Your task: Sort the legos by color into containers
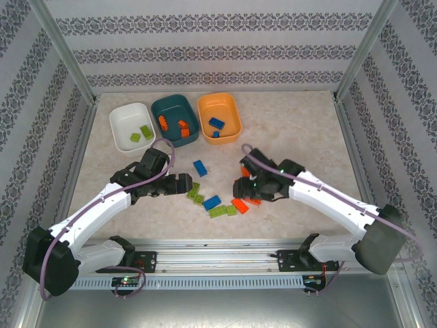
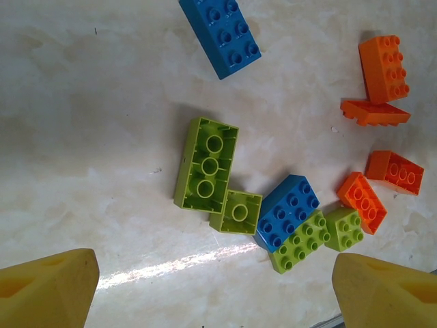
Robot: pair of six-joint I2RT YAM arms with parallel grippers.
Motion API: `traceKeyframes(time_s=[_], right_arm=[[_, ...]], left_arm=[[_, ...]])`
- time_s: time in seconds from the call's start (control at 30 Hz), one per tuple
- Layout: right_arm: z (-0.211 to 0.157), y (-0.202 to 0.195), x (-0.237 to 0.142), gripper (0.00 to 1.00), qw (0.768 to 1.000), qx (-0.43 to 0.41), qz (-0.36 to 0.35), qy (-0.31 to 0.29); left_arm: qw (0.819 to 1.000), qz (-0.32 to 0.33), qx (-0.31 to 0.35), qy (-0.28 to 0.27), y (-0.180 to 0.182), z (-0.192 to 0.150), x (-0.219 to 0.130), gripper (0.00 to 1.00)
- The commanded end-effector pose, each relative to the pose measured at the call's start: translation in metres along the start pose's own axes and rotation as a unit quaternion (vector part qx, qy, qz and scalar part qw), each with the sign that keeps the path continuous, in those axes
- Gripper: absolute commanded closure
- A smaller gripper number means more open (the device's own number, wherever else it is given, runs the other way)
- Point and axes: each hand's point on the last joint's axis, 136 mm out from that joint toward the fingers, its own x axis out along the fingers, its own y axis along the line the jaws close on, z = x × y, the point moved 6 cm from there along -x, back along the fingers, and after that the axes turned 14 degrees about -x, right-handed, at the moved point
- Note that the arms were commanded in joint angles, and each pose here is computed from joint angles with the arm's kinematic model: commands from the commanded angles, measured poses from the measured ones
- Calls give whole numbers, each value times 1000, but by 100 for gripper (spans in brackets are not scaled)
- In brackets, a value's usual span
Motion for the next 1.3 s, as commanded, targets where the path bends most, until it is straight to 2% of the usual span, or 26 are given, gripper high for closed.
traceKeyframes(time_s=[0.0, 0.13, 0.27, 0.47, 0.67, 0.83, 0.97, 1.1, 1.27], right_arm=[[34, -5, -31, 37, 999, -14, 21, -29], [97, -13, -56, 36, 997, -22, 11, -79], [163, -9, -54, 37, 990, -25, 31, -132], [248, -4, 1, 37, 985, -56, 36, -161], [305, -10, 68, 38, 985, -72, 7, -157], [325, -22, 113, 34, 987, -57, 3, -148], [328, -25, 130, 23, 989, -47, 12, -142], [325, -17, 114, 18, 988, -56, 23, -144], [298, -8, 55, 15, 986, -54, 18, -154]], left_arm=[[1000, 0, 0, 11, -1, -5, 2, 11], [1000, 3, 0, 15, 0, -4, 6, 11], [1000, -8, -8, 16, -3, -5, 7, 11], [1000, 10, 2, 2, -7, 4, 1, 10], [999, 28, 9, 13, -16, 17, 12, 10], [999, 35, 13, 11, -17, 20, 15, 10], [999, 30, 22, 14, -19, 22, 19, 10], [999, -14, 29, 10, -30, 24, 22, 6], [999, -31, 39, 6, -38, 28, 21, 6]])
